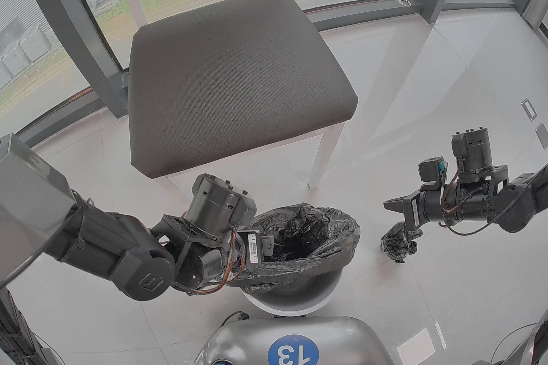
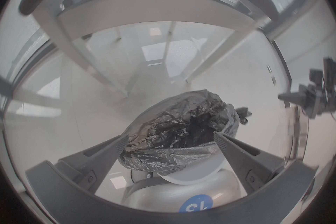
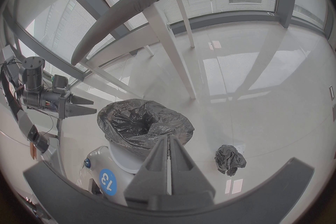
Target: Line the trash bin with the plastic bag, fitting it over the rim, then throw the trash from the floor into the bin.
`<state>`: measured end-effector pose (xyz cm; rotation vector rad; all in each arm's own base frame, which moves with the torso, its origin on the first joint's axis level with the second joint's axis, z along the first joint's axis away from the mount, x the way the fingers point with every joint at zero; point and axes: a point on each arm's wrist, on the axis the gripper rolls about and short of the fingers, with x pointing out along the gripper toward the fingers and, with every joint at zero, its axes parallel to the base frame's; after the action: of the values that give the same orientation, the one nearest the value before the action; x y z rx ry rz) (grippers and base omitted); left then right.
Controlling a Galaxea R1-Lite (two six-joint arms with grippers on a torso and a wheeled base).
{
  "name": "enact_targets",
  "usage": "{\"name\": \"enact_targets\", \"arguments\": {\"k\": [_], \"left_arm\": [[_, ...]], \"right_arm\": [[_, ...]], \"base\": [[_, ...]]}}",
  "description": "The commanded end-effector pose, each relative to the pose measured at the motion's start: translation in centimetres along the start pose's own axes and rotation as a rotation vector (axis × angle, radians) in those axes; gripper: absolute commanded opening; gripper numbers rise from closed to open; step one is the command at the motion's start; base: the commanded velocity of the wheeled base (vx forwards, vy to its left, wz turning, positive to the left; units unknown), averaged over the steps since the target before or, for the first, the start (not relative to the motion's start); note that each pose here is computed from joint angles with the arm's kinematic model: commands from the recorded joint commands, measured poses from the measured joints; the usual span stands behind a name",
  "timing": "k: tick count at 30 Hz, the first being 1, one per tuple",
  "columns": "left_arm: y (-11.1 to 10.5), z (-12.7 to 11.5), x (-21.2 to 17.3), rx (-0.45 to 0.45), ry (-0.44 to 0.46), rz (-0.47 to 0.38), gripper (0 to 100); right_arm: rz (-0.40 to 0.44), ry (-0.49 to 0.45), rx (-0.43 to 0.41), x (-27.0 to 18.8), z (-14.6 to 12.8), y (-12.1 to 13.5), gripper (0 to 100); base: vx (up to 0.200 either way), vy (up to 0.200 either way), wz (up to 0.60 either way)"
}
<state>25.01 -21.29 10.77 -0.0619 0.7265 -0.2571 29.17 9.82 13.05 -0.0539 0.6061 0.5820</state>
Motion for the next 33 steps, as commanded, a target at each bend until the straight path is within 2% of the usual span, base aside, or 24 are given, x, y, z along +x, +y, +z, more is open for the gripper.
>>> {"name": "enact_targets", "arguments": {"k": [1,5,7,24,28,33], "left_arm": [[0.0,0.7,0.9,0.193,0.025,-0.106,100],[-0.8,0.6,3.6,0.306,0.021,-0.133,100],[-1.4,0.7,4.7,0.325,0.011,-0.144,100],[-4.6,-0.4,7.2,0.378,0.049,-0.174,100],[-5.6,-1.1,6.9,0.391,0.056,-0.198,100],[-5.9,-2.1,7.8,0.401,0.082,-0.197,100]], "right_arm": [[0.017,-0.011,-0.015,-0.7,0.0,0.8,0],[0.023,-0.013,-0.02,-1.4,-0.2,1.2,0],[0.028,-0.009,-0.021,-1.5,-0.4,1.5,0],[0.03,-0.006,-0.015,-2.9,-1.2,1.9,0],[0.028,-0.009,-0.015,-3.0,-1.2,1.9,0],[0.028,-0.003,-0.014,-2.9,-1.3,1.8,0]], "base": [[0.0,0.0,0.0],[0.0,0.0,0.0],[0.0,0.0,0.0],[0.0,0.0,0.0],[0.0,0.0,0.0],[0.0,0.0,0.0]]}}
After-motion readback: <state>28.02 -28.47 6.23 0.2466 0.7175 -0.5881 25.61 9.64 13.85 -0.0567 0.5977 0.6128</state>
